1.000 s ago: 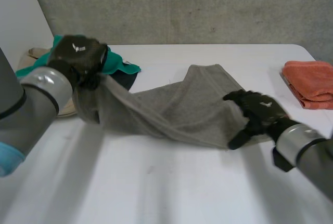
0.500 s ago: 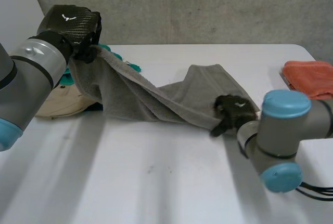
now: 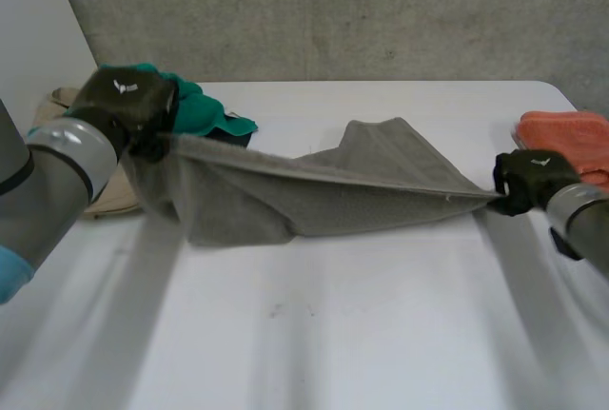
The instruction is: Fold the laundry.
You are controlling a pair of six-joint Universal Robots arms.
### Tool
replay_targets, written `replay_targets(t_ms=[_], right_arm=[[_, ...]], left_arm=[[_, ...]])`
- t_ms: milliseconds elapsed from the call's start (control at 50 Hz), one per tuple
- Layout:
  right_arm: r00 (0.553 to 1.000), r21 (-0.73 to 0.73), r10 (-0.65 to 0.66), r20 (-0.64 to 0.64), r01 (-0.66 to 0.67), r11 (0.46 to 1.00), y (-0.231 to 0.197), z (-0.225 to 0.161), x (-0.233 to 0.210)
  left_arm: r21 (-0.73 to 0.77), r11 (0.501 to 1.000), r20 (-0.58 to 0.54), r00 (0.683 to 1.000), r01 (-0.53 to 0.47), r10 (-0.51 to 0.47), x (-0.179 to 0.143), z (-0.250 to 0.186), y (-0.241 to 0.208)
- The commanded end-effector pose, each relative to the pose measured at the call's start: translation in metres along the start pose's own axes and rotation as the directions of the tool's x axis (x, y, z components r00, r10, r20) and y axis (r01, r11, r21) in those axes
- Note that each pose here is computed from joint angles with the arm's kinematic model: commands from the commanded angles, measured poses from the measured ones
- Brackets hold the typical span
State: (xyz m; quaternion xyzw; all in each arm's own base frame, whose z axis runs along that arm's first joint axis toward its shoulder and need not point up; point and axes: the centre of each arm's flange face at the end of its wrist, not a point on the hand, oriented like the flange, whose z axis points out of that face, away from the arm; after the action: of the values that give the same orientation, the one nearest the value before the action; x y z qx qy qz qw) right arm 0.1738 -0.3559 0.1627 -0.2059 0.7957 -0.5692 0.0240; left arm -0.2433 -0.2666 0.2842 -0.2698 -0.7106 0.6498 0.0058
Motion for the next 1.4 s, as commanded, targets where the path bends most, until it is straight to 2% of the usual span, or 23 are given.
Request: replay_targets(t_ms=[20, 40, 80, 100, 180, 320, 420, 460, 520, 580, 640, 660, 700, 740, 760, 800, 820, 840, 900, 960, 1060, 1220, 1400], right_arm=[[0.948, -0.039, -0.316, 0.031, 0.317, 0.948, -0.054, -0.068, 0.019], [0.913, -0.070, -0.405, 0.054, 0.408, 0.910, -0.060, -0.088, 0.019], [0.868, -0.100, -0.489, 0.088, 0.496, 0.863, -0.065, -0.109, 0.017], [0.828, -0.132, -0.547, 0.124, 0.560, 0.818, -0.066, -0.129, 0.015], [0.750, -0.159, -0.645, 0.147, 0.662, 0.733, -0.069, -0.160, 0.019], [0.765, -0.191, -0.615, 0.192, 0.644, 0.741, -0.048, -0.161, 0.013], [0.759, -0.205, -0.596, 0.263, 0.647, 0.734, -0.018, -0.114, 0.006], [0.763, -0.216, -0.597, 0.250, 0.645, 0.733, -0.014, -0.101, 0.006], [0.779, -0.239, -0.608, 0.154, 0.626, 0.742, -0.020, -0.076, 0.013], [0.767, -0.183, -0.641, 0.022, 0.633, 0.752, -0.046, -0.055, 0.014], [0.750, -0.096, -0.655, -0.091, 0.648, 0.756, -0.076, -0.041, 0.012], [0.740, -0.021, -0.647, -0.184, 0.655, 0.756, -0.101, -0.034, 0.012], [0.732, 0.066, -0.615, -0.292, 0.657, 0.751, -0.129, -0.031, 0.016], [0.724, 0.202, -0.523, -0.449, 0.653, 0.730, -0.171, -0.031, 0.027], [0.723, 0.250, -0.486, -0.491, 0.651, 0.716, -0.184, -0.033, 0.029], [0.716, 0.365, -0.375, -0.588, 0.649, 0.668, -0.215, -0.040, 0.036], [0.714, 0.391, -0.346, -0.609, 0.650, 0.652, -0.222, -0.044, 0.038], [0.709, 0.413, -0.320, -0.628, 0.652, 0.636, -0.228, -0.047, 0.040], [0.706, 0.452, -0.278, -0.652, 0.656, 0.605, -0.238, -0.054, 0.040], [0.710, 0.447, -0.286, -0.643, 0.652, 0.613, -0.234, -0.053, 0.038], [0.733, 0.437, -0.324, -0.597, 0.637, 0.635, -0.215, -0.045, 0.027], [0.770, 0.344, -0.415, -0.484, 0.604, 0.719, -0.155, -0.025, 0.012], [0.819, 0.183, -0.522, -0.239, 0.566, 0.804, -0.061, -0.015, -0.013]], left_arm=[[-0.201, 0.972, -0.107, 0.989, -0.118, 0.097, 0.011, -0.034, 0.027], [-0.228, 0.963, -0.127, 0.985, -0.144, 0.117, 0.013, -0.040, 0.030], [-0.282, 0.933, -0.182, 0.968, -0.222, 0.175, 0.015, -0.058, 0.038], [-0.290, 0.925, -0.198, 0.961, -0.245, 0.193, 0.016, -0.064, 0.040], [-0.290, 0.896, -0.250, 0.931, -0.335, 0.267, 0.020, -0.093, 0.042], [-0.251, 0.898, -0.232, 0.923, -0.362, 0.307, 0.023, -0.092, 0.053], [-0.251, 0.893, -0.223, 0.920, -0.373, 0.322, 0.032, -0.051, 0.079], [-0.228, 0.900, -0.199, 0.923, -0.371, 0.330, 0.033, -0.026, 0.084], [-0.184, 0.912, -0.135, 0.929, -0.366, 0.345, 0.031, 0.012, 0.082], [-0.131, 0.923, -0.055, 0.933, -0.361, 0.357, 0.024, 0.040, 0.068], [-0.019, 0.936, 0.093, 0.931, -0.352, 0.353, 0.006, 0.072, 0.030], [0.023, 0.936, 0.134, 0.929, -0.352, 0.346, 0.001, 0.079, 0.018], [0.180, 0.918, 0.263, 0.916, -0.354, 0.302, -0.015, 0.093, -0.027], [0.287, 0.887, 0.346, 0.903, -0.361, 0.255, -0.026, 0.096, -0.058], [0.383, 0.843, 0.419, 0.885, -0.377, 0.205, -0.037, 0.096, -0.084], [0.464, 0.792, 0.476, 0.866, -0.396, 0.154, -0.045, 0.094, -0.106], [0.495, 0.769, 0.497, 0.858, -0.405, 0.132, -0.048, 0.093, -0.114], [0.548, 0.723, 0.524, 0.846, -0.420, 0.094, -0.052, 0.088, -0.128], [0.594, 0.677, 0.545, 0.836, -0.434, 0.058, -0.055, 0.083, -0.142], [0.585, 0.698, 0.524, 0.849, -0.414, 0.065, -0.052, 0.083, -0.136], [0.504, 0.784, 0.454, 0.883, -0.363, 0.117, -0.042, 0.091, -0.097], [0.303, 0.902, 0.314, 0.926, -0.307, 0.210, -0.014, 0.093, -0.002], [0.108, 0.953, 0.169, 0.949, -0.285, 0.264, 0.016, 0.076, 0.076]])
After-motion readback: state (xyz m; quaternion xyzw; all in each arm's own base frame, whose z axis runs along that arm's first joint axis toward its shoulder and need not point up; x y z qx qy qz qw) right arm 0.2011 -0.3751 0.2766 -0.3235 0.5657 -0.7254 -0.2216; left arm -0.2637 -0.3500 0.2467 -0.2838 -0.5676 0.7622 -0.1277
